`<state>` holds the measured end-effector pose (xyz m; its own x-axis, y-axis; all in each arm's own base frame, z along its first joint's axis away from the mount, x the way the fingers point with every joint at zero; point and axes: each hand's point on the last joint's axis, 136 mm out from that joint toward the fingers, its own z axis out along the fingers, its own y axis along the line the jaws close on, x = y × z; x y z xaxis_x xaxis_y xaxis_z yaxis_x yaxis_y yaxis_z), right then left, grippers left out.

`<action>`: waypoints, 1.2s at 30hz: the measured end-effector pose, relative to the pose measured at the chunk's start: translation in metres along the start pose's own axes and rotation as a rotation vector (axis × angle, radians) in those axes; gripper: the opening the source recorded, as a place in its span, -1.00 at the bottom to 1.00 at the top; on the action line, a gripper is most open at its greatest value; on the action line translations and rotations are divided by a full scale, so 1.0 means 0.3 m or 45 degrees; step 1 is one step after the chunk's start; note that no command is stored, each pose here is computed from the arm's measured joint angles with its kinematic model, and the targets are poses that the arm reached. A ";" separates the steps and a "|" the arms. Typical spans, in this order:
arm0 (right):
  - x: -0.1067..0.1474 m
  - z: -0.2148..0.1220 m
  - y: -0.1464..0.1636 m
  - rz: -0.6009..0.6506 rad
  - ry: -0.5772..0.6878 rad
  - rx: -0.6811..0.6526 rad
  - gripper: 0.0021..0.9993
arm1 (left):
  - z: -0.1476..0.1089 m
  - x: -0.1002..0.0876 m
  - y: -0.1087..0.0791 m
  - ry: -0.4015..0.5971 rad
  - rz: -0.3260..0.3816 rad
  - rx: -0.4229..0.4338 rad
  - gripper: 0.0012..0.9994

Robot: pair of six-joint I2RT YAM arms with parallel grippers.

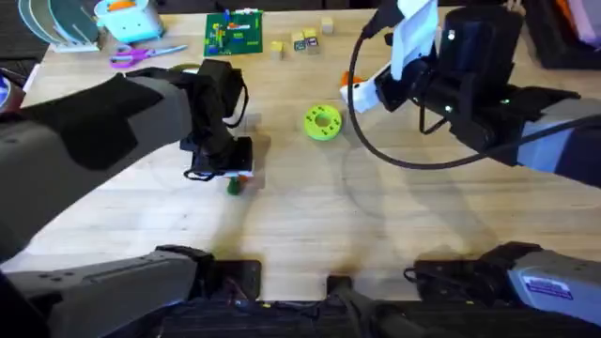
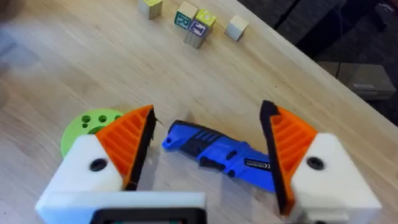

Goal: Pick up the gripper from the table and insert it into the empty holder that is missing its gripper. Then pick up a screw, insert it into the mounting hole, and use the screwdriver to tighten it. Finally, clean up the table by picking up the vegetable and placing it into the bucket.

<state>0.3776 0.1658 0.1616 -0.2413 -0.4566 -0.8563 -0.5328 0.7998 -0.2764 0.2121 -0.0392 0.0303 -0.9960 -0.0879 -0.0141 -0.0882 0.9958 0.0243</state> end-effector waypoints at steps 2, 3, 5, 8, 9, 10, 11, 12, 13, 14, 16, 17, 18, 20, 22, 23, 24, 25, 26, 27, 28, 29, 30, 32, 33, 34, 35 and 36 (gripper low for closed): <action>0.000 0.000 0.000 0.000 0.000 0.000 0.99 | -0.001 0.001 0.001 0.003 0.000 -0.001 -0.96; -0.001 0.000 0.000 0.000 -0.001 0.000 0.99 | -0.002 0.004 0.001 0.009 0.001 -0.003 -0.96; 0.000 0.000 0.000 0.000 0.000 0.000 0.98 | -0.013 0.023 0.006 0.054 0.004 -0.016 -0.96; 0.000 0.000 0.000 0.000 0.000 0.000 0.99 | -0.057 0.020 -0.002 0.089 0.022 -0.031 -0.97; 0.000 0.000 0.000 0.000 0.000 0.000 0.99 | -0.081 0.006 -0.011 0.080 0.029 -0.028 -0.97; 0.000 0.000 0.000 0.000 0.000 0.000 0.99 | -0.109 -0.015 -0.022 0.060 0.037 -0.022 -0.97; 0.000 0.000 0.000 0.000 0.000 0.000 0.98 | -0.142 -0.042 -0.034 0.028 0.043 -0.012 -0.97; 0.000 0.000 0.000 0.000 0.000 0.000 0.99 | -0.180 -0.076 -0.048 -0.013 0.047 0.001 -0.97; 0.000 0.000 0.000 0.000 0.000 0.000 0.98 | -0.210 -0.104 -0.058 -0.050 0.048 0.013 -0.97; 0.000 0.000 0.000 0.000 0.000 0.000 0.99 | -0.246 -0.138 -0.069 -0.096 0.048 0.028 -0.97; 0.000 0.000 0.000 0.000 0.000 0.000 0.99 | -0.300 -0.186 -0.084 -0.166 0.050 0.049 -0.97; 0.000 0.000 0.000 0.000 0.000 0.000 0.99 | -0.325 -0.208 -0.088 -0.199 0.051 0.055 -0.97; 0.000 0.000 0.000 0.000 0.000 0.000 0.99 | -0.348 -0.228 -0.088 -0.232 0.052 0.051 -0.97; 0.000 0.000 0.000 0.000 0.000 0.000 0.99 | -0.378 -0.258 -0.077 -0.282 0.049 0.022 -0.97; 0.000 0.000 0.000 0.000 0.000 0.000 0.99 | -0.398 -0.291 -0.053 -0.340 0.053 -0.037 -0.97; 0.000 0.000 0.000 0.000 0.000 0.000 0.99 | -0.403 -0.305 -0.039 -0.365 0.060 -0.067 -0.97; 0.000 0.000 0.000 0.000 0.000 0.000 0.99 | -0.406 -0.316 -0.026 -0.382 0.071 -0.093 -0.97; 0.000 0.000 0.000 0.000 0.000 0.000 0.99 | -0.411 -0.329 -0.014 -0.402 0.086 -0.116 -0.97; 0.000 0.000 0.000 0.000 0.000 0.000 0.99 | -0.416 -0.345 -0.003 -0.424 0.100 -0.135 -0.97; 0.000 0.000 0.000 0.000 0.000 0.000 0.99 | -0.423 -0.366 0.009 -0.455 0.111 -0.152 -0.97; 0.000 0.000 0.000 0.000 0.000 0.000 0.99 | -0.428 -0.384 0.020 -0.479 0.113 -0.162 -0.97; 0.000 0.000 0.000 0.000 0.000 0.000 0.99 | -0.434 -0.400 0.034 -0.502 0.109 -0.173 -0.97; 0.000 0.000 0.000 0.000 0.000 0.000 0.99 | -0.440 -0.417 0.051 -0.525 0.100 -0.185 -0.97; 0.000 0.000 0.000 0.000 0.000 0.000 0.99 | -0.450 -0.446 0.087 -0.561 0.071 -0.201 -0.97; 0.000 0.000 0.000 0.000 0.000 0.000 0.99 | -0.454 -0.457 0.109 -0.573 0.053 -0.212 -0.97; 0.000 0.000 0.000 0.000 0.000 0.000 0.99 | -0.457 -0.464 0.128 -0.580 0.043 -0.221 -0.97; 0.000 0.000 0.000 0.000 0.000 0.000 0.99 | -0.460 -0.473 0.151 -0.589 0.035 -0.235 -0.97; 0.000 0.000 0.000 0.000 0.000 0.000 0.99 | -0.464 -0.483 0.173 -0.600 0.031 -0.248 -0.97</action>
<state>0.3776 0.1658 0.1616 -0.2415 -0.4564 -0.8564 -0.5327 0.8000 -0.2760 0.3500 0.0217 0.1729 -0.8882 0.0009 -0.4595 -0.1105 0.9702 0.2155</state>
